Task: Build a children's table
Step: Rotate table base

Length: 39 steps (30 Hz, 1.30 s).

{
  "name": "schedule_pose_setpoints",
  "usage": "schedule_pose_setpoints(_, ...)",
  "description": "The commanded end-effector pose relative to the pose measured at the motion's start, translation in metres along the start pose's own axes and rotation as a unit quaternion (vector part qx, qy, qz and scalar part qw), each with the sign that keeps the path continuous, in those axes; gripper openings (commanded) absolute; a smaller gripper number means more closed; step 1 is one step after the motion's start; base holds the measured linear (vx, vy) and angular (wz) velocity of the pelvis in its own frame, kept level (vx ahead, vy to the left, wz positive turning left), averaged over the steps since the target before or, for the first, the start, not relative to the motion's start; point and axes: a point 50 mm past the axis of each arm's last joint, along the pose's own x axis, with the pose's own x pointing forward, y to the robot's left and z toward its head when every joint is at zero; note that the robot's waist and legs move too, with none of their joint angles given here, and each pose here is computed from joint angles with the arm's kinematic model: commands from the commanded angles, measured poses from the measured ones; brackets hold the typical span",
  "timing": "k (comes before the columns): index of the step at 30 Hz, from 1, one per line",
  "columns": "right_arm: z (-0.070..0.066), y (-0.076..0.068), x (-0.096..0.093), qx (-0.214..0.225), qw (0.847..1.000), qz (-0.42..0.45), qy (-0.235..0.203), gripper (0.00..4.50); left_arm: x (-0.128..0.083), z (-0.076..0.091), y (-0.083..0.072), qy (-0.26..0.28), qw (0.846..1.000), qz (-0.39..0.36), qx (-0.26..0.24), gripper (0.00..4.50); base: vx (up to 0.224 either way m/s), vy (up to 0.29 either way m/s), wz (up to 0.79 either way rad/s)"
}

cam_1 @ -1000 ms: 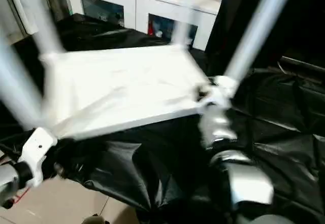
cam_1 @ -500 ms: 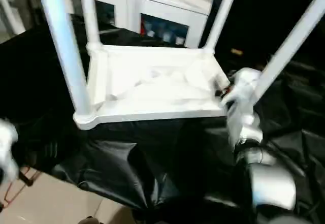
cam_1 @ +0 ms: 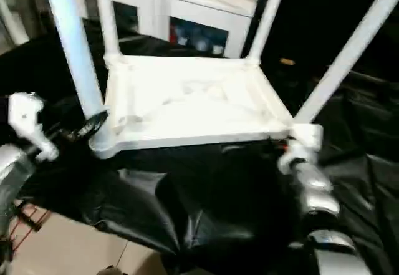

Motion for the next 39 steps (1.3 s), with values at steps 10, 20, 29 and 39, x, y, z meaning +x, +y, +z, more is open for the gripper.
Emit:
schedule_pose_setpoints(10,-0.01,0.022,0.009,-0.025,0.997,-0.018,0.074,3.15,0.007,0.012,-0.042,-0.007,0.97,-0.216,-0.113,4.43,0.0,0.0,0.0)
schedule_pose_setpoints(20,-0.011,0.075,0.019,-0.039,0.991,0.087,0.094,3.15,-0.006,0.026,-0.078,0.022,0.915,-0.363,-0.175,4.43,0.0,0.0,0.0)
schedule_pose_setpoints(29,-0.011,0.126,0.018,-0.055,0.973,0.203,0.097,3.15,0.012,0.031,-0.14,0.023,0.85,-0.48,-0.218,4.43,0.0,0.0,0.0)
schedule_pose_setpoints(39,-0.017,0.149,0.012,-0.066,0.96,0.252,0.103,3.15,0.057,0.024,-0.185,0.027,0.86,-0.481,-0.168,4.43,0.0,0.0,0.0)
